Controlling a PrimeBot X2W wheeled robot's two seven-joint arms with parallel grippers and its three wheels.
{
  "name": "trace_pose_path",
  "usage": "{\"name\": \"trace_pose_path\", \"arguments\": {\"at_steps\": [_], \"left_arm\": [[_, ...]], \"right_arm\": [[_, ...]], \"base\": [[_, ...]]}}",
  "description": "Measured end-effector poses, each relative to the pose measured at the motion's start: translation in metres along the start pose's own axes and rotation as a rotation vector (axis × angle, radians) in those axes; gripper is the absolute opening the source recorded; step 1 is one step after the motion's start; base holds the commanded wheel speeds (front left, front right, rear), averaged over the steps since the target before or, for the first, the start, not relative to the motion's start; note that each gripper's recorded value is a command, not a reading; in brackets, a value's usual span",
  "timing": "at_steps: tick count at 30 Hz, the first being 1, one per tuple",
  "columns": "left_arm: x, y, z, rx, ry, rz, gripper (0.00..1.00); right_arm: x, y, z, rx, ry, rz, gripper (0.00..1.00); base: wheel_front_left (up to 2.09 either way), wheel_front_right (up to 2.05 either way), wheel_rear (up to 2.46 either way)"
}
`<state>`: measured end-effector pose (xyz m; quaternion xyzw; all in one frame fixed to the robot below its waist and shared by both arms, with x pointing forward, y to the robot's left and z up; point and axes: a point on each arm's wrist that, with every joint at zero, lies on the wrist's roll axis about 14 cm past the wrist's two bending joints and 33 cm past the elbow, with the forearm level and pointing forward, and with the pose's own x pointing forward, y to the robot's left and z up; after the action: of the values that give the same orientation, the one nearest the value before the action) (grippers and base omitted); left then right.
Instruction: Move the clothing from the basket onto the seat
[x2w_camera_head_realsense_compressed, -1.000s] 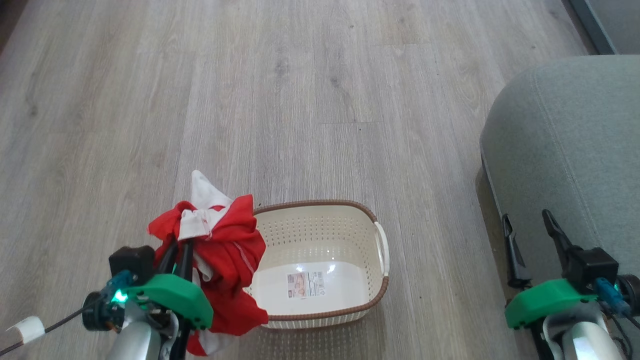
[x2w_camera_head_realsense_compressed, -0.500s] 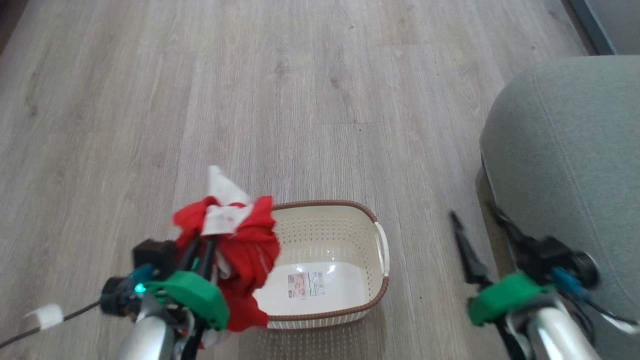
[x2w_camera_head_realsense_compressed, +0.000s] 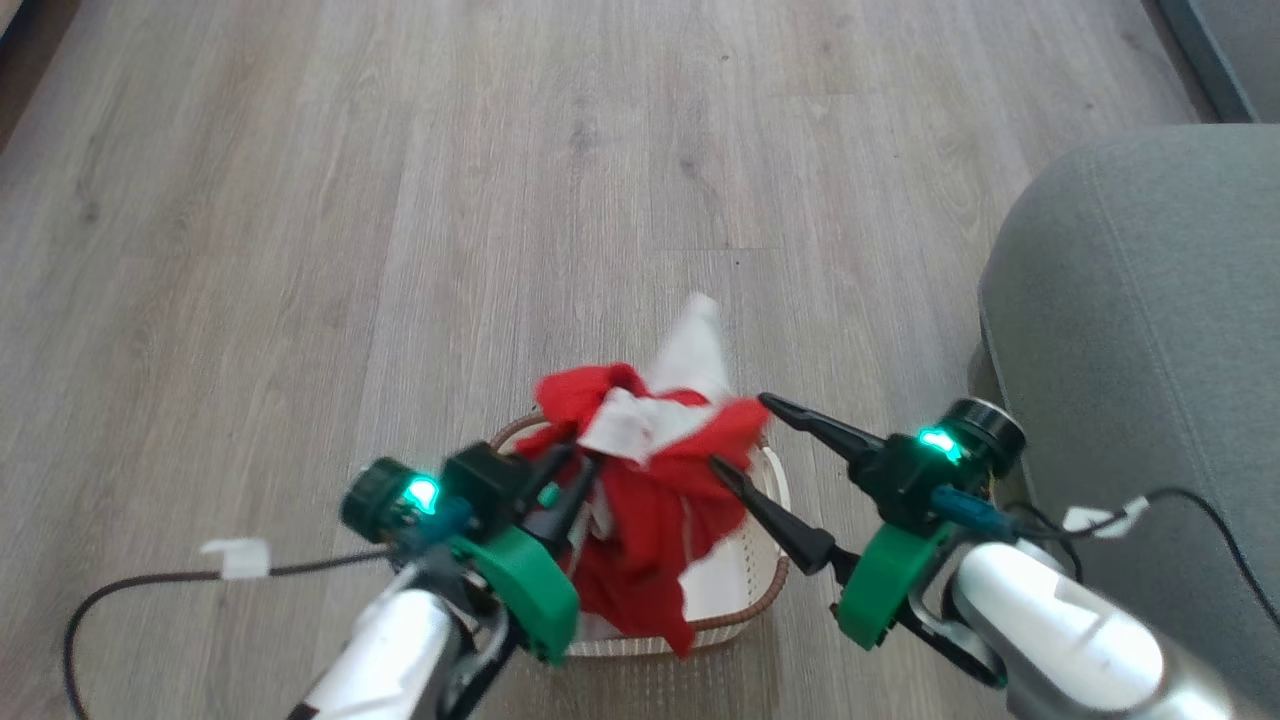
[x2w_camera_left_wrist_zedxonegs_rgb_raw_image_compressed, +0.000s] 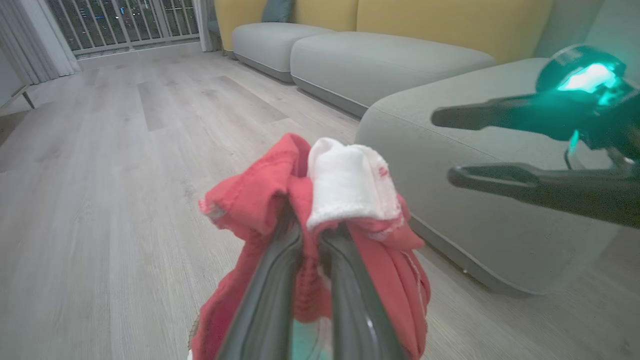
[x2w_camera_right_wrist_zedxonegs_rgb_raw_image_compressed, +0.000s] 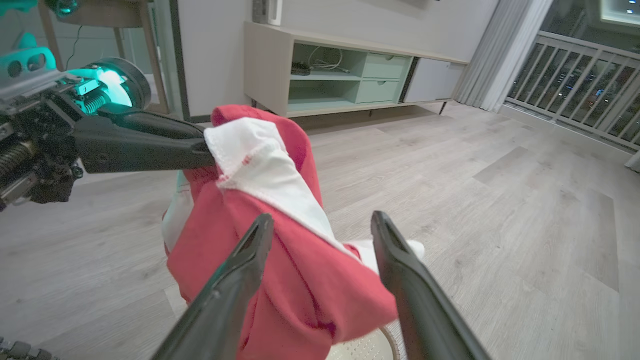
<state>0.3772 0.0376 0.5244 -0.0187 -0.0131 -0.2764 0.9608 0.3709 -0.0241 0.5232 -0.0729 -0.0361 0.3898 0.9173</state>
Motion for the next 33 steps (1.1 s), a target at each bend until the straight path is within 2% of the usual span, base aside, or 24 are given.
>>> {"name": "trace_pose_path", "arguments": {"at_steps": [7, 13, 21, 29, 33], "left_arm": [[0.0, -0.052, 0.014, 0.006, -0.052, -0.208, 0.0], [-0.002, -0.061, 0.026, 0.007, -0.095, -0.278, 0.0], [-0.008, -0.069, 0.024, 0.006, -0.082, -0.332, 0.0], [-0.009, -0.078, 0.027, 0.0, -0.079, -0.399, 0.0], [-0.011, -0.082, 0.028, -0.012, -0.078, -0.415, 0.0]], "right_arm": [[0.011, 0.018, -0.003, -0.067, 0.046, 0.144, 1.0], [0.01, 0.034, -0.015, -0.062, 0.096, 0.224, 1.0], [0.002, 0.034, -0.027, -0.085, 0.143, 0.24, 1.0], [0.0, 0.022, -0.021, -0.167, 0.131, 0.233, 1.0], [0.001, 0.019, -0.02, -0.172, 0.126, 0.227, 1.0]], "base": [[0.0, 0.0, 0.0], [0.0, 0.0, 0.0], [0.0, 0.0, 0.0], [0.0, 0.0, 0.0], [0.0, 0.0, 0.0]]}}
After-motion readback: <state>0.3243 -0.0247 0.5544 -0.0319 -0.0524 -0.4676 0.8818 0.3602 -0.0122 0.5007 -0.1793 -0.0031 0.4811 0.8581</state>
